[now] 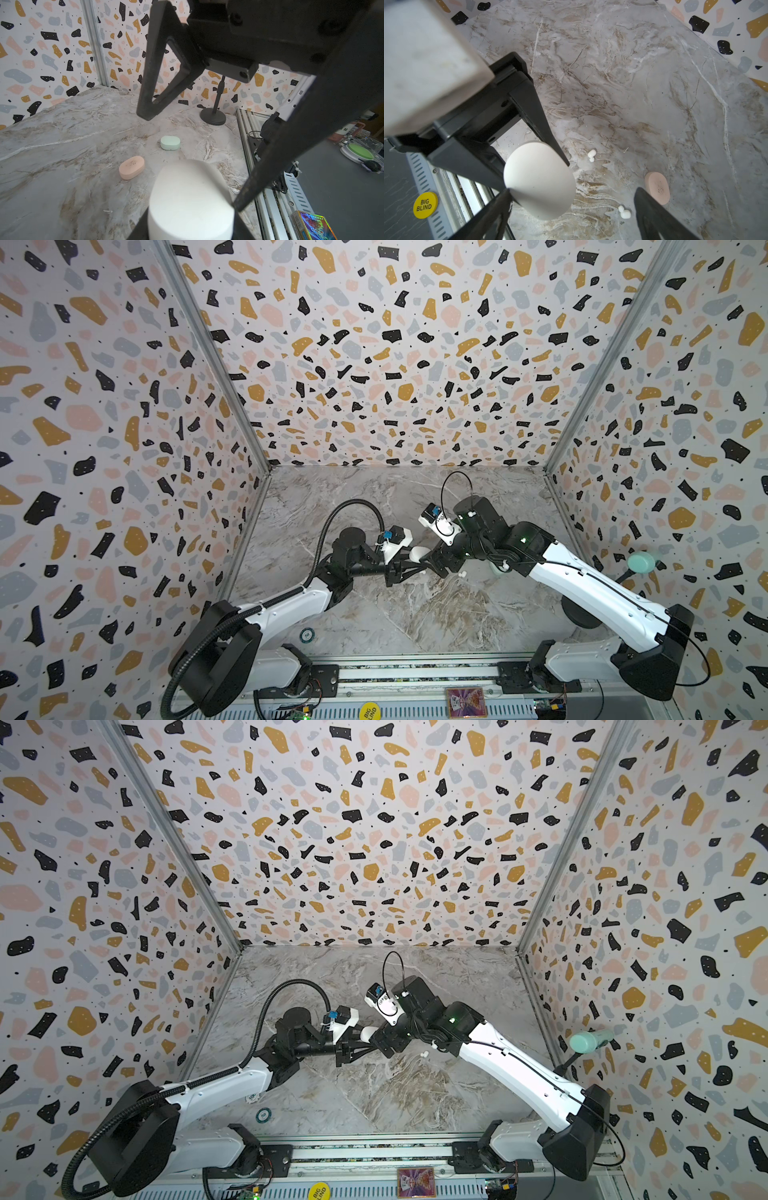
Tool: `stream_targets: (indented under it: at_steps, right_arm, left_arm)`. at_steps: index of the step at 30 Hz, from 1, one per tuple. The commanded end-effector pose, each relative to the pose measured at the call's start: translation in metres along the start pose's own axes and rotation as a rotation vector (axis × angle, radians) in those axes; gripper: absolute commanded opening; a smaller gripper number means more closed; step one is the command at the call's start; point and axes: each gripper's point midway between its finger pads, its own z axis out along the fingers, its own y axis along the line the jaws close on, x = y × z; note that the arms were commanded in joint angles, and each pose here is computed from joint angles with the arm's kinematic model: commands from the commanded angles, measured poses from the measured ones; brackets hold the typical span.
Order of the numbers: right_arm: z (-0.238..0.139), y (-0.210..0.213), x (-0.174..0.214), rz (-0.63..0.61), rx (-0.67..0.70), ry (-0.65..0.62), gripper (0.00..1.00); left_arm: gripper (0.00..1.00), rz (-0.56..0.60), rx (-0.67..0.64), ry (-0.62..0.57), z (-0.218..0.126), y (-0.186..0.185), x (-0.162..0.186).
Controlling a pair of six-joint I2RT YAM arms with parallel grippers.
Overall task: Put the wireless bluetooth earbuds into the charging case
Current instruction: 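Push the white case lid open with the right gripper while the left holds it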
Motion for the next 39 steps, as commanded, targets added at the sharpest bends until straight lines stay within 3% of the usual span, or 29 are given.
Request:
stream_targets:
  at_steps: [1, 13, 20, 26, 31, 39]
  right_arm:
    - [0.000, -0.014, -0.005, -0.012, 0.082, -0.012, 0.93]
    - [-0.011, -0.039, -0.026, 0.025, 0.206, -0.066, 0.93]
    - [-0.022, -0.002, -0.034, -0.046, 0.001, -0.125, 0.94]
    - [-0.023, 0.020, -0.019, -0.089, -0.075, -0.093, 0.94]
    - [-0.006, 0.016, 0.000, -0.094, -0.028, -0.011, 0.94]
    - [0.000, -0.005, 0.001, -0.083, 0.086, 0.007, 0.94]
  left_arm:
    - [0.35, 0.080, 0.024, -0.059, -0.002, -0.007, -0.027]
    - [0.34, 0.086, 0.034, -0.068, -0.004, -0.010, -0.030]
    - [0.34, 0.086, 0.032, -0.055, -0.004, -0.010, -0.028]
    - [0.33, 0.089, 0.031, -0.054, -0.004, -0.009, -0.028]
    - [0.33, 0.091, 0.032, -0.054, -0.004, -0.010, -0.029]
    - [0.33, 0.098, 0.034, -0.049, -0.005, -0.011, -0.030]
